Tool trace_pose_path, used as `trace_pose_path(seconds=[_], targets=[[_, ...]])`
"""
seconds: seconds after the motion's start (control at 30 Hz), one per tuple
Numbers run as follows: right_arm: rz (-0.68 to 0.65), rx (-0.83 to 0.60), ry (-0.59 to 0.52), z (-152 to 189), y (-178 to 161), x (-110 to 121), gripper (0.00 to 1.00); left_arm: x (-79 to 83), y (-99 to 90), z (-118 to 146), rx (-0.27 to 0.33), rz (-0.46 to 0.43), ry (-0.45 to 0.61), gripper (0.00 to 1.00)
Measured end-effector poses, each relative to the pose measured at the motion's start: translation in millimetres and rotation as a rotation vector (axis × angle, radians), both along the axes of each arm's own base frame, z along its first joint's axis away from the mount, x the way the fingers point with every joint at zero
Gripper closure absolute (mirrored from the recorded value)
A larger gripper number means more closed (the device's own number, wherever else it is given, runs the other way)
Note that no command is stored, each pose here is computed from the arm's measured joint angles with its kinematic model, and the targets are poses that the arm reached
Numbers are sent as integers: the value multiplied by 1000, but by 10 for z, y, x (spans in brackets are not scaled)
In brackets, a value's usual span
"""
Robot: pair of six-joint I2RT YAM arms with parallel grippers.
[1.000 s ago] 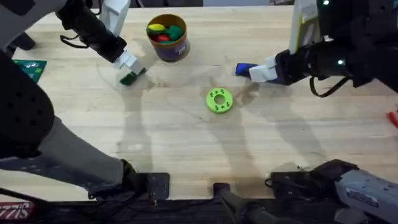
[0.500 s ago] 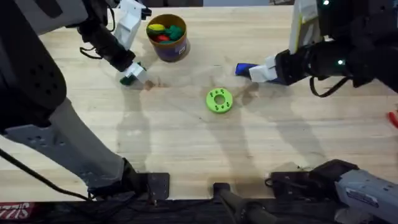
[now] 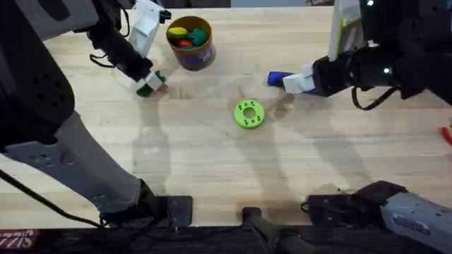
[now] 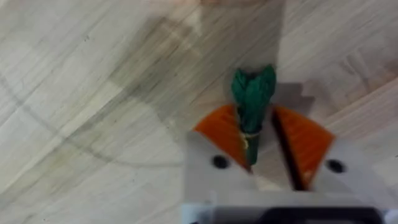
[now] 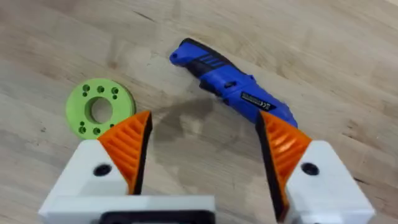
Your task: Pick up the gripper from the table and insert it into the empty holder that is missing its gripper. Then pick up a screw, insert it into the mounting hole, and use the screwdriver to tighten it. Finally, clean up the table by picking up the vegetable and placing it into the bucket.
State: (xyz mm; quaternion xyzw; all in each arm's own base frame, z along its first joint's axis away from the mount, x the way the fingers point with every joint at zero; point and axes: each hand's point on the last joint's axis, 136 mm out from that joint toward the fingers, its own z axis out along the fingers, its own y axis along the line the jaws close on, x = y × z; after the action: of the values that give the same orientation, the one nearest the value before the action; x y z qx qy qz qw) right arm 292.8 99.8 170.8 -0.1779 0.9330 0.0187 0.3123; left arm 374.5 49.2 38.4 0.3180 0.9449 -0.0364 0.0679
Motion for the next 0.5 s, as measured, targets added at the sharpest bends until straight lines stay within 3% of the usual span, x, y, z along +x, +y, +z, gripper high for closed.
trace_pose_path(seconds=[0.1,0.37,0.5], targets=[[0,0,0,1,0,1,46,14,3,1,2,0,-5,958],[0,0,0,1,0,1,46,29,-16,44,2,5,-17,974],[0,0,0,1,0,1,46,73,-74,334,15,-10,-91,975]])
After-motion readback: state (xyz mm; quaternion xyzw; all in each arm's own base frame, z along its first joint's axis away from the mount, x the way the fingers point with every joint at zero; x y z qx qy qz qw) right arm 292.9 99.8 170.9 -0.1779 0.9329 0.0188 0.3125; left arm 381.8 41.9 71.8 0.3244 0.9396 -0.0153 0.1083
